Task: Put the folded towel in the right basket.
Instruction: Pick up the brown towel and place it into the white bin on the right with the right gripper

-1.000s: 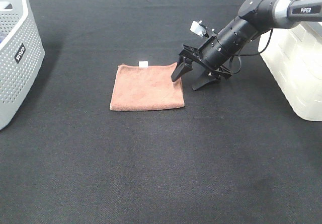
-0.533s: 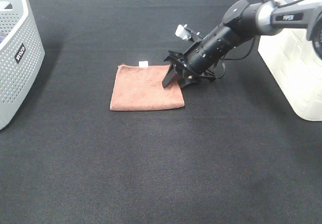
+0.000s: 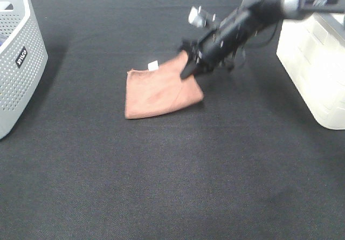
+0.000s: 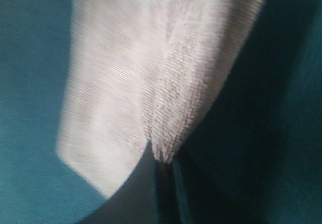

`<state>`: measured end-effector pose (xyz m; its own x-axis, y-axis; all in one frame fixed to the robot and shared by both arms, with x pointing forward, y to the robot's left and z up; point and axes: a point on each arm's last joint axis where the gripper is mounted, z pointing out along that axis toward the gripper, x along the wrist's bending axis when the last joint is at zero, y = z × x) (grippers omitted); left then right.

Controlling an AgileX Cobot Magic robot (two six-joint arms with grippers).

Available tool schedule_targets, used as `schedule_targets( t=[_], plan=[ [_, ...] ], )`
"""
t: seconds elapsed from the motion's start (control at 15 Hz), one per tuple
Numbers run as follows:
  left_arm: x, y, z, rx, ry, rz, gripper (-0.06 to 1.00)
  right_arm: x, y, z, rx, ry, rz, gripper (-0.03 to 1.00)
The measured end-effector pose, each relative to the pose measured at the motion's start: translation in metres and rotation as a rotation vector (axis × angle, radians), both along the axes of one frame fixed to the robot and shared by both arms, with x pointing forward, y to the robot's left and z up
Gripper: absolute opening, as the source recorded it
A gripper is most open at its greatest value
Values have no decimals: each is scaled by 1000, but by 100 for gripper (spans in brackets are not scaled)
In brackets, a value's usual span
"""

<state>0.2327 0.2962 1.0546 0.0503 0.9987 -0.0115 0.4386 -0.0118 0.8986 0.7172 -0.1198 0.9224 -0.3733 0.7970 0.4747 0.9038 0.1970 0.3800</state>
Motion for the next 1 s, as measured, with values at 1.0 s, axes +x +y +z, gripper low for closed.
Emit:
schedule_targets(
  t=[1.0],
  plan=[
    [0,0,0,0,0,0,87,-77,-53,225,-330,-419,10,0]
  ],
)
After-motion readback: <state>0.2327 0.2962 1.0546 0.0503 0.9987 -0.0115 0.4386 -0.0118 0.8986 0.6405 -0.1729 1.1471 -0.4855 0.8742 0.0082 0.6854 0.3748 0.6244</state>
